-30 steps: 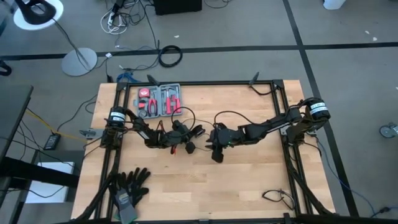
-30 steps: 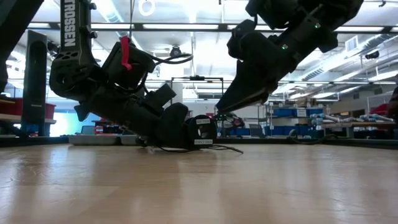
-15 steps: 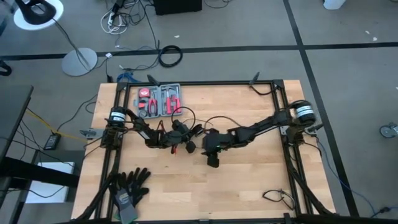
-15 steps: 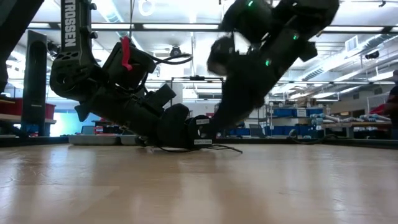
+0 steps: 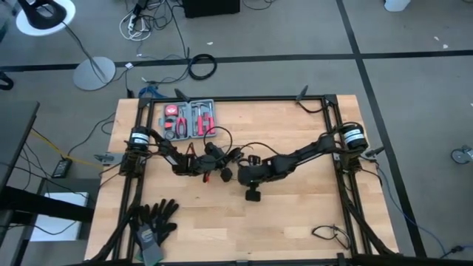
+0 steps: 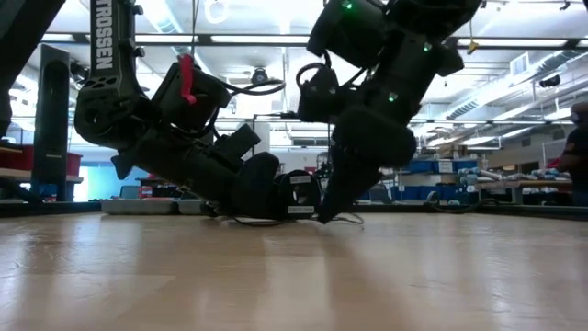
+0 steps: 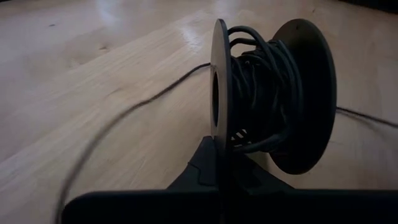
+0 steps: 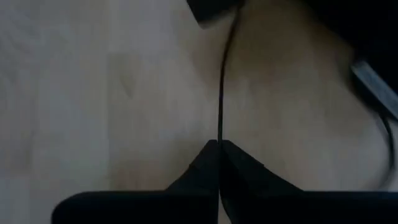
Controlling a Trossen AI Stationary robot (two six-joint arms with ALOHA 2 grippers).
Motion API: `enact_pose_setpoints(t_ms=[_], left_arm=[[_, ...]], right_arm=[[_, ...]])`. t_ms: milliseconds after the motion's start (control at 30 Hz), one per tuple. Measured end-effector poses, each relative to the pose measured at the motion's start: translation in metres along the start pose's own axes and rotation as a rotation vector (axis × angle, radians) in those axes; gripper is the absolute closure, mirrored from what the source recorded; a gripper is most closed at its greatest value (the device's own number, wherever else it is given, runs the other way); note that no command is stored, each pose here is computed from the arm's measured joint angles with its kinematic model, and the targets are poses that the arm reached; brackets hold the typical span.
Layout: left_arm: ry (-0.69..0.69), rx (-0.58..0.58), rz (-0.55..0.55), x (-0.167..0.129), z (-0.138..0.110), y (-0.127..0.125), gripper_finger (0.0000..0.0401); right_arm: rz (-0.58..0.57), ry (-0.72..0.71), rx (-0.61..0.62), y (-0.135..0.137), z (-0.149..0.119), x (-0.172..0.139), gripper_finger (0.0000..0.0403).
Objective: Coil cords
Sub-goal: Coil the black wire onto the spool
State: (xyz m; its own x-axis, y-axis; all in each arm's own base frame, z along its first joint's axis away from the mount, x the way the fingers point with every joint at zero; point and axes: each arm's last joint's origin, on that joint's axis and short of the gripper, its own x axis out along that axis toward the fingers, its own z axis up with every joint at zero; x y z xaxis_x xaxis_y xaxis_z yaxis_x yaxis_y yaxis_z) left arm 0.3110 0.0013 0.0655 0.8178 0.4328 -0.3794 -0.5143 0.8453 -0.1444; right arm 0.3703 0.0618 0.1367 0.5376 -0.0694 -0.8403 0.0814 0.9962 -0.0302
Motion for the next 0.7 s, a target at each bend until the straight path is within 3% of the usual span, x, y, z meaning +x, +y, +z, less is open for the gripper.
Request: enact_pose_setpoints(t_ms=[100,300,700], left_arm=[[0.002,0.000,-0.009,0.000,0.000,0.000,0.0401],[0.003,-0.004,-0.025,-0.001,0.000,-0.001,0.0401],[0.007,-0.001,-0.059,-0.003,0.006,-0.002,0.0401]], right_arm=[[-0.024,0.090,0.017,-0.003,-0.008,-0.005,0.0398],[-0.042,0.120,0.035,-0.005,-0.010,-0.010,0.0399],[-0.092,0.260,-0.028,-0.017,-0.019,-0.038,0.0401]])
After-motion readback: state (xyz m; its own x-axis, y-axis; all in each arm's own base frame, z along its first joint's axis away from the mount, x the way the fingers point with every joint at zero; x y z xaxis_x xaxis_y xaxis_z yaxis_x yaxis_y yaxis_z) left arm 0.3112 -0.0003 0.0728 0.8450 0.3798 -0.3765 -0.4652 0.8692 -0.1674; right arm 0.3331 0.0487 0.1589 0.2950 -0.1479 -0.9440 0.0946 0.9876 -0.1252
